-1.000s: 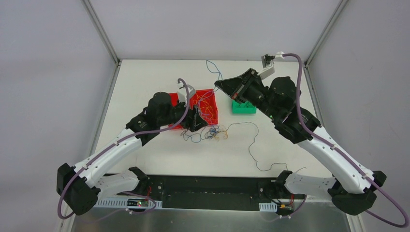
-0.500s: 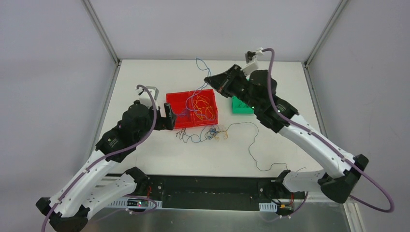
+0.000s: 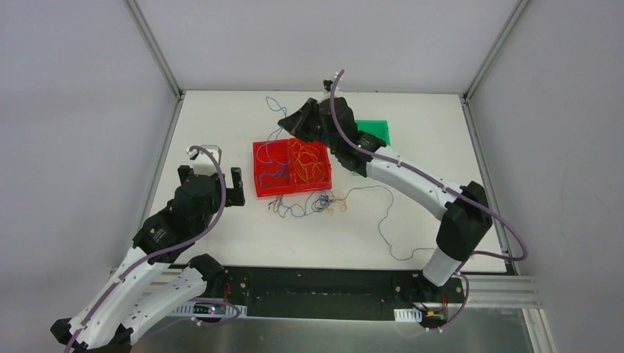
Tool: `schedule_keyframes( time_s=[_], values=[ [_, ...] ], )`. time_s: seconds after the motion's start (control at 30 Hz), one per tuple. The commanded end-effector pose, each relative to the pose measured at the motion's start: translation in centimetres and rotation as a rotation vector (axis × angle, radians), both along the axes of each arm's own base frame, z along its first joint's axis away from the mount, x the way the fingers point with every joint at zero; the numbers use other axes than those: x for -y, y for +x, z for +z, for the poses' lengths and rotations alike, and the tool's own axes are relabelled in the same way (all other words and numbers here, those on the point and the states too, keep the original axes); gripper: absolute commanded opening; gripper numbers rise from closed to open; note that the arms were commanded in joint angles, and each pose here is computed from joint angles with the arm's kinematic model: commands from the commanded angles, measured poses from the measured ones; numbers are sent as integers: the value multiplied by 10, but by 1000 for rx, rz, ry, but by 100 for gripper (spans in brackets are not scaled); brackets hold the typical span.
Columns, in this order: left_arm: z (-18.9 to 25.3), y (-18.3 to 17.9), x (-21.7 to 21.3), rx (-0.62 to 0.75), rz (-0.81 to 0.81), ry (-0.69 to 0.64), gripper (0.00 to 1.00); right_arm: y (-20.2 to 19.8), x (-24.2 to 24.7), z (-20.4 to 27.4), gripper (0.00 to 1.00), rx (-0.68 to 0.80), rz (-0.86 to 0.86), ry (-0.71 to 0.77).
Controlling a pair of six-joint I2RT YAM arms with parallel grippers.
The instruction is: Untangle the cables
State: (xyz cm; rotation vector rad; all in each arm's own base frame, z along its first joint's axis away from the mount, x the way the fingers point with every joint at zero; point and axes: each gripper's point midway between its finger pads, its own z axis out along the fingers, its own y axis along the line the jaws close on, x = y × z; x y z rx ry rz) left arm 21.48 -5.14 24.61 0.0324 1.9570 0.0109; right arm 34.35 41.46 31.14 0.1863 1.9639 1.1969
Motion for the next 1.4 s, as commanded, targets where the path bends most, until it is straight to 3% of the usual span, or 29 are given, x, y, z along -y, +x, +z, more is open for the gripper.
schedule_keyframes(
  time_s=[0.0, 0.13, 0.4, 0.73, 1.1, 1.37],
  values=[
    [1, -1, -13, 25, 37, 40, 95, 18, -19, 31, 0, 64, -22, 111],
    [0, -1, -11, 21, 28, 36, 96, 34, -30, 2, 0, 39, -45, 75],
    [1, -2, -7, 23, 2, 24, 96, 39, -17, -81, 0, 16, -95, -146],
    [0, -1, -6, 19, -4, 28, 96, -15, -28, -171, 0, 164, 18, -705],
    [-3, -1, -4, 10, -11, 33, 97, -15, -25, -231, 0, -73, 65, -868],
    [-8, 0, 1, -11, -33, 41, 97, -2, -29, -247, 0, -252, 111, -880]
  ],
)
